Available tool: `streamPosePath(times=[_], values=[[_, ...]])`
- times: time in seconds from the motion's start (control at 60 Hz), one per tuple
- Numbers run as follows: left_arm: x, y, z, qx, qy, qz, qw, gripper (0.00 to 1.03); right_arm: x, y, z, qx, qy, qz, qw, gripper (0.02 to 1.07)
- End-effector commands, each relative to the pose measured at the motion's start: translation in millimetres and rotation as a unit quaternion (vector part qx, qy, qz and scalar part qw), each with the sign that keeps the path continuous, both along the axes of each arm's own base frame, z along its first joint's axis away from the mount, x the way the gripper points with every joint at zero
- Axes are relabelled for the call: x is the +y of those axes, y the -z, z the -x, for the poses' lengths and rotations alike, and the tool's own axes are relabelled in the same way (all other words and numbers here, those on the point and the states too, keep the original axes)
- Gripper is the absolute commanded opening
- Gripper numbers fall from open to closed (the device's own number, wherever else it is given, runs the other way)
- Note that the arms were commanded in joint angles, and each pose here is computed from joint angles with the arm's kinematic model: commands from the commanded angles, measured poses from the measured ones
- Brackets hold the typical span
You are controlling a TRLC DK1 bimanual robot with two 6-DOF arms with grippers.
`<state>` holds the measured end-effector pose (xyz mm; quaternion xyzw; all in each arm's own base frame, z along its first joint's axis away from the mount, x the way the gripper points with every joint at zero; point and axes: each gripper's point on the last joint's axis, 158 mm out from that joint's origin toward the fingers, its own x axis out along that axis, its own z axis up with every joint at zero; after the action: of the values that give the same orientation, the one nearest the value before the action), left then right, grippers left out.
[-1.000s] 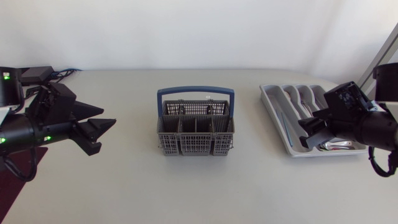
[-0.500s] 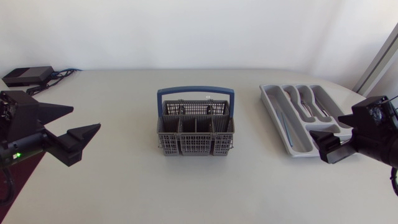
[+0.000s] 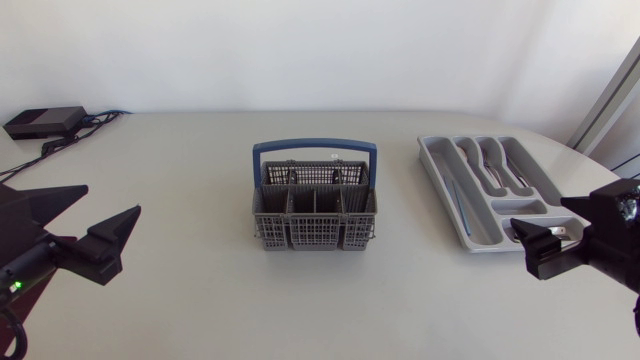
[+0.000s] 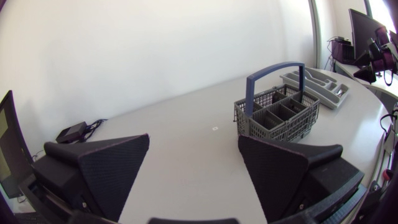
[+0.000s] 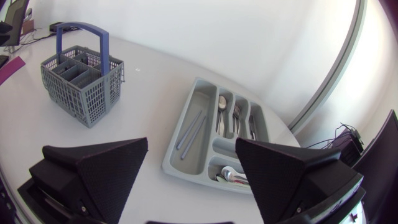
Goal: Sort the cutlery from the basket into the organizer compartments.
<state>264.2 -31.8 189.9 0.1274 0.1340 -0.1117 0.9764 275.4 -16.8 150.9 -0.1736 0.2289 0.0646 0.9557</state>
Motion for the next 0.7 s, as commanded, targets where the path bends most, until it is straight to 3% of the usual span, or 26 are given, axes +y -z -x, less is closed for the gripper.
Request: streamPosePath(times=[0.0, 0.267, 0.683], values=[[1.7, 12.3, 2.5, -0.001, -0.014, 0.024, 1.0, 0.99, -1.5, 5.3, 2.6, -0.009, 0.003, 0.004, 1.0, 1.03], [12.2, 23.0, 6.9, -0.04, -0.054, 0.06, 0.996, 0.99, 3.6, 3.5, 8.3, -0.053, 0.018, -0.016, 0.998, 1.03], [28.6, 39.7, 10.1, -0.103, -0.107, 0.125, 0.981, 0.99, 10.5, 2.3, 16.6, -0.134, 0.055, -0.09, 0.985, 1.03]])
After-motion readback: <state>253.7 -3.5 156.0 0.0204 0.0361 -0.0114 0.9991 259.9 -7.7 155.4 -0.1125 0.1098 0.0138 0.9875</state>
